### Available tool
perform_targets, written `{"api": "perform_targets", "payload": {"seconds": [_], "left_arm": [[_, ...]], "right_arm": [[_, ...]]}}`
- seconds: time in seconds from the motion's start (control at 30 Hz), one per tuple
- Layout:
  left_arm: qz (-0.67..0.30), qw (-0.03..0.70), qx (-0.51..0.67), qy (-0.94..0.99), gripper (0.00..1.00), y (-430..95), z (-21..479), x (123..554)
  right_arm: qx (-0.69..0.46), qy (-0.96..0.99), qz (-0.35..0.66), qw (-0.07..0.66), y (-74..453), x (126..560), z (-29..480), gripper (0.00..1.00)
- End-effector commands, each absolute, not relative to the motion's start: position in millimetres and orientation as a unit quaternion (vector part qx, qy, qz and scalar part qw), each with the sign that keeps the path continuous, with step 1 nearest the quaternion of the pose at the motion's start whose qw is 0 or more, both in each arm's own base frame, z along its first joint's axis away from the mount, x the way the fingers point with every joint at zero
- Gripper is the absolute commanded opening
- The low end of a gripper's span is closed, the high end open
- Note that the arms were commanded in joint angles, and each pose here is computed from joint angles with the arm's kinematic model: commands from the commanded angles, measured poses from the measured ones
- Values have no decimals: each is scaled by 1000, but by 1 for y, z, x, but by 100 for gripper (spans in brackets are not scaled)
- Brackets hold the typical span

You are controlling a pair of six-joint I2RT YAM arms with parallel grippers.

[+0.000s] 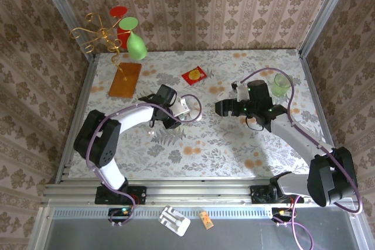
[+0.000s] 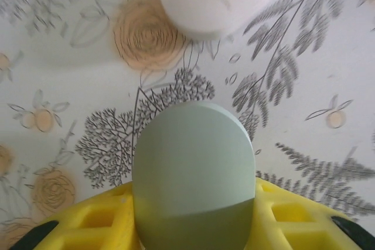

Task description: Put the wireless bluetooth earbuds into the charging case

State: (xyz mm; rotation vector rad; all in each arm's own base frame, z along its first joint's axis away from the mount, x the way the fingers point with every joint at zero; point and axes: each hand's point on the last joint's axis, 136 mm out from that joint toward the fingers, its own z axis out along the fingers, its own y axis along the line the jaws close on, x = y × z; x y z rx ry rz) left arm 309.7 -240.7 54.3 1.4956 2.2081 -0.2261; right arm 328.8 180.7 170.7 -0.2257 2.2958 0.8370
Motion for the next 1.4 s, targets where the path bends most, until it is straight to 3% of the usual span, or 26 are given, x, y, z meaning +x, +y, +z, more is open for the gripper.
{"api": "perform_targets", "payload": {"seconds": [0.0, 0.23, 0.53, 0.77, 0.9, 1.0, 1.37], "left_arm": [[-123, 288, 569, 760, 37, -264, 90, 304], [-194, 359, 587, 699, 37, -302, 139, 288], [-223, 390, 596, 665, 37, -324, 170, 274], [-239, 397, 603, 649, 37, -332, 181, 263], [-247, 401, 606, 641, 38, -334, 187, 258], [-249, 404, 608, 637, 38, -333, 189, 256], [-246, 396, 612, 639, 38, -329, 181, 252]], "right_arm": [[-19, 870, 408, 278, 193, 315, 177, 83], [53, 825, 539, 160, 226, 303, 185, 79], [49, 817, 567, 91, 251, 300, 177, 73], [48, 809, 582, 71, 269, 304, 175, 66], [60, 803, 589, 64, 272, 309, 173, 47], [60, 802, 591, 62, 273, 309, 173, 40], [55, 799, 595, 70, 272, 310, 181, 40]]}}
